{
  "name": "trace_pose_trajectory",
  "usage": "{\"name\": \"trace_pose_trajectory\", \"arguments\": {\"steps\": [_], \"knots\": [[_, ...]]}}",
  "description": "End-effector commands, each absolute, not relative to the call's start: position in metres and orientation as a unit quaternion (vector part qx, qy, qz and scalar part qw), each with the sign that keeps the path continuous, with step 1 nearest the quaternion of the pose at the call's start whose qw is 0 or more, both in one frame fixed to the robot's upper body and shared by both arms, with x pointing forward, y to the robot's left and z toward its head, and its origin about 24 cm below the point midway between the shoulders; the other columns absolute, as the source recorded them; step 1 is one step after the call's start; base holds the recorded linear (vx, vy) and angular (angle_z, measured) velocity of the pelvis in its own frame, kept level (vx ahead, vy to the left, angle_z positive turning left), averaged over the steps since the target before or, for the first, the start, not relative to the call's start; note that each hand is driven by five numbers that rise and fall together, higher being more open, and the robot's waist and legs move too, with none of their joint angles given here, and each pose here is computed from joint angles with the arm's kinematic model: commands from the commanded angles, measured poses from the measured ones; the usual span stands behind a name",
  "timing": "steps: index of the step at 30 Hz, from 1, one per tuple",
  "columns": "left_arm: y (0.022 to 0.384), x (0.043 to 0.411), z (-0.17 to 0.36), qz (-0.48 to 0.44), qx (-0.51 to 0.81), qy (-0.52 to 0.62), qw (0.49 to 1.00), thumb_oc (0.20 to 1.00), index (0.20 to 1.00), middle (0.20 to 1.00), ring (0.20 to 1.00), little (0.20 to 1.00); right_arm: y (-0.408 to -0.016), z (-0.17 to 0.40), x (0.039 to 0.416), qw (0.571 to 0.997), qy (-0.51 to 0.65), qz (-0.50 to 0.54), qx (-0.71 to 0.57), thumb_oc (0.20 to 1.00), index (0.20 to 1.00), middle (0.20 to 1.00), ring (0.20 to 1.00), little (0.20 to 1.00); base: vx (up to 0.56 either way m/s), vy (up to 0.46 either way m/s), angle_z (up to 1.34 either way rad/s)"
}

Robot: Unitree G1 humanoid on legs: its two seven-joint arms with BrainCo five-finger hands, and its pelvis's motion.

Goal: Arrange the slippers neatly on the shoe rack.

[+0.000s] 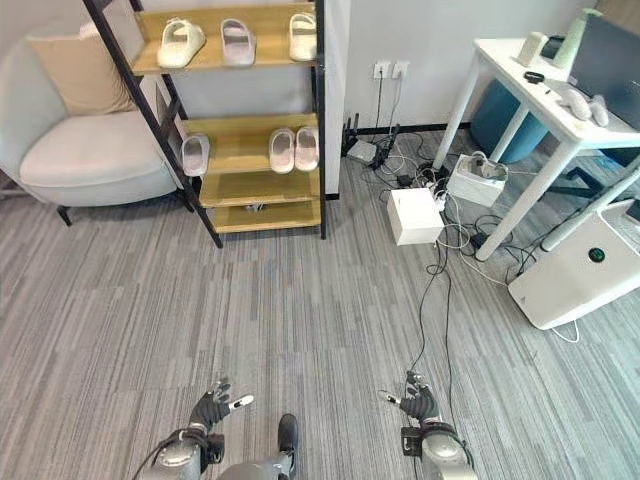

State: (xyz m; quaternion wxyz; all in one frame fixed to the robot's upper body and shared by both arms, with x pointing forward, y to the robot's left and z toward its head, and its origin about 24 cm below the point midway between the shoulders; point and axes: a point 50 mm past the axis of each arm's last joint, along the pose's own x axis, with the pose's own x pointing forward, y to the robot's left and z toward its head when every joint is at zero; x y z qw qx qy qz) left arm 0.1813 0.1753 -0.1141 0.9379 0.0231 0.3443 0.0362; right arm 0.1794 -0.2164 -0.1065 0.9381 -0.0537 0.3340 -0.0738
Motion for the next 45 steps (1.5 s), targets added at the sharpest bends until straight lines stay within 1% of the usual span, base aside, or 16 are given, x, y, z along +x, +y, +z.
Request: {"name": "trace_pose_trajectory", "arguments": {"steps": [1,9,12,18,24,29,39,45], "knots": [[0.176,0.206,-0.093,0.025,0.03,0.281,0.959,1.0,1.0,1.0,1.0,1.0,-0.216,-0.082,0.206,0.962,0.26,-0.069,-0.046,1.0,1.0,1.0,1.0,1.0,0.23,0.247,0.01],[0.179,0.218,-0.084,0.016,0.038,0.26,0.965,1.0,1.0,1.0,1.0,1.0,-0.213,-0.079,0.212,0.965,0.251,-0.07,-0.037,1.0,1.0,1.0,1.0,1.0,0.25,0.018,0.12],[0.18,0.221,-0.082,0.014,0.044,0.257,0.965,1.0,1.0,1.0,1.0,1.0,-0.218,-0.081,0.208,0.963,0.256,-0.077,-0.041,1.0,1.0,1.0,1.0,1.0,0.38,-0.087,0.16],[0.172,0.216,-0.091,0.008,0.037,0.276,0.96,1.0,1.0,1.0,1.0,1.0,-0.234,-0.085,0.193,0.957,0.271,-0.096,-0.04,1.0,1.0,1.0,1.0,1.0,0.39,-0.156,0.46],[0.168,0.215,-0.092,0.018,0.014,0.28,0.96,1.0,1.0,1.0,1.0,1.0,-0.247,-0.081,0.193,0.956,0.267,-0.107,-0.05,1.0,1.0,1.0,1.0,1.0,0.23,-0.108,0.08],[0.172,0.211,-0.095,0.03,0.012,0.288,0.957,1.0,1.0,1.0,1.0,1.0,-0.248,-0.081,0.193,0.956,0.266,-0.109,-0.051,1.0,1.0,1.0,1.0,1.0,0.31,-0.006,-0.2],[0.18,0.207,-0.098,0.048,0.016,0.298,0.953,1.0,1.0,1.0,1.0,1.0,-0.245,-0.085,0.191,0.952,0.282,-0.104,-0.06,1.0,1.0,1.0,1.0,1.0,0.35,0.162,-0.19],[0.18,0.204,-0.101,0.044,0.021,0.305,0.951,1.0,1.0,1.0,1.0,1.0,-0.235,-0.091,0.186,0.951,0.292,-0.097,-0.045,1.0,1.0,1.0,1.0,1.0,0.35,0.278,-0.05]]}}
